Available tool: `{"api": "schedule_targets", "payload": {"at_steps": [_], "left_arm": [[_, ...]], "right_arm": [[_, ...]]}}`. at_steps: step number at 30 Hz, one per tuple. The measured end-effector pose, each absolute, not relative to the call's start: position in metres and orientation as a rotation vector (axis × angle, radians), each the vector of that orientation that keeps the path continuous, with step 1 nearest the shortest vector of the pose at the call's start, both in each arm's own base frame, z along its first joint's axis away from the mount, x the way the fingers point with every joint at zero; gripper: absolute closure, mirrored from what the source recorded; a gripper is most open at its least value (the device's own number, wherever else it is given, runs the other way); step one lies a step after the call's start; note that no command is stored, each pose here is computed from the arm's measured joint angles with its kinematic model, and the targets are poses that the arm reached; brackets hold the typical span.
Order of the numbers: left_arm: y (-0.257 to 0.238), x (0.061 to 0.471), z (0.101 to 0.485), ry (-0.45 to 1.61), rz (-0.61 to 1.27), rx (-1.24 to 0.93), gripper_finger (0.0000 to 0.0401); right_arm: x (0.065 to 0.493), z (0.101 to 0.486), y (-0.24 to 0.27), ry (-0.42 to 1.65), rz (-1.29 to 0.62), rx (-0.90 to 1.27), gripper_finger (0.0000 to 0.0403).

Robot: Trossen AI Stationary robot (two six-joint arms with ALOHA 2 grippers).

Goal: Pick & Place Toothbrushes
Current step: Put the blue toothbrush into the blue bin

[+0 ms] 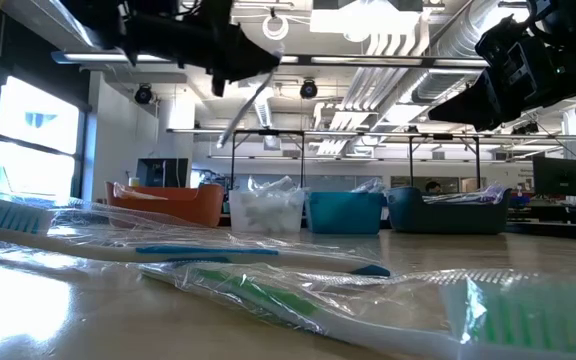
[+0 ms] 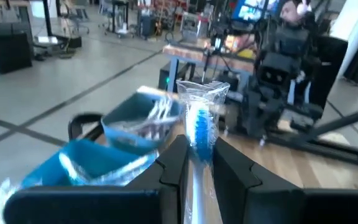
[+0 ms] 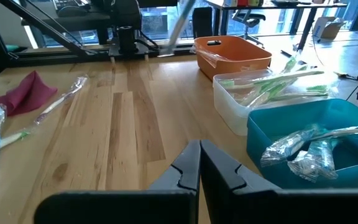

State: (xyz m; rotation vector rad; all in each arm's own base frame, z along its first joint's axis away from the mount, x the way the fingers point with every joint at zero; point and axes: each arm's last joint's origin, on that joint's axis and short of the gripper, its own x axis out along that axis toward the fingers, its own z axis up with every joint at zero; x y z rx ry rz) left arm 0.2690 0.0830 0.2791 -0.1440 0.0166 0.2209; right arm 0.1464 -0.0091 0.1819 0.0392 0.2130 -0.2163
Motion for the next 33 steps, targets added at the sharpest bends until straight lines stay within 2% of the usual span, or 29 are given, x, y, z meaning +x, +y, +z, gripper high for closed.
{"api": "schedule_targets", "payload": {"at_steps": [8,20,33], "left_arm": [[0.106,0.302,0.292,-0.071,0.258,-0.095,0.035],[0.155,0.346,0.265,-0.147,0.327,-0.173,0.035],[0.185,0.393,0.26,-0.198,0.339,-0.195,0.035]], "right_arm": [[0.146,0.182,-0.009,0.214,-0.216,0.037,0.0399],[0.146,0.182,-0.009,0.215,-0.216,0.037,0.0399],[0.146,0.182,-0.009,0.216,-0.216,0.037,0.0399]]}}
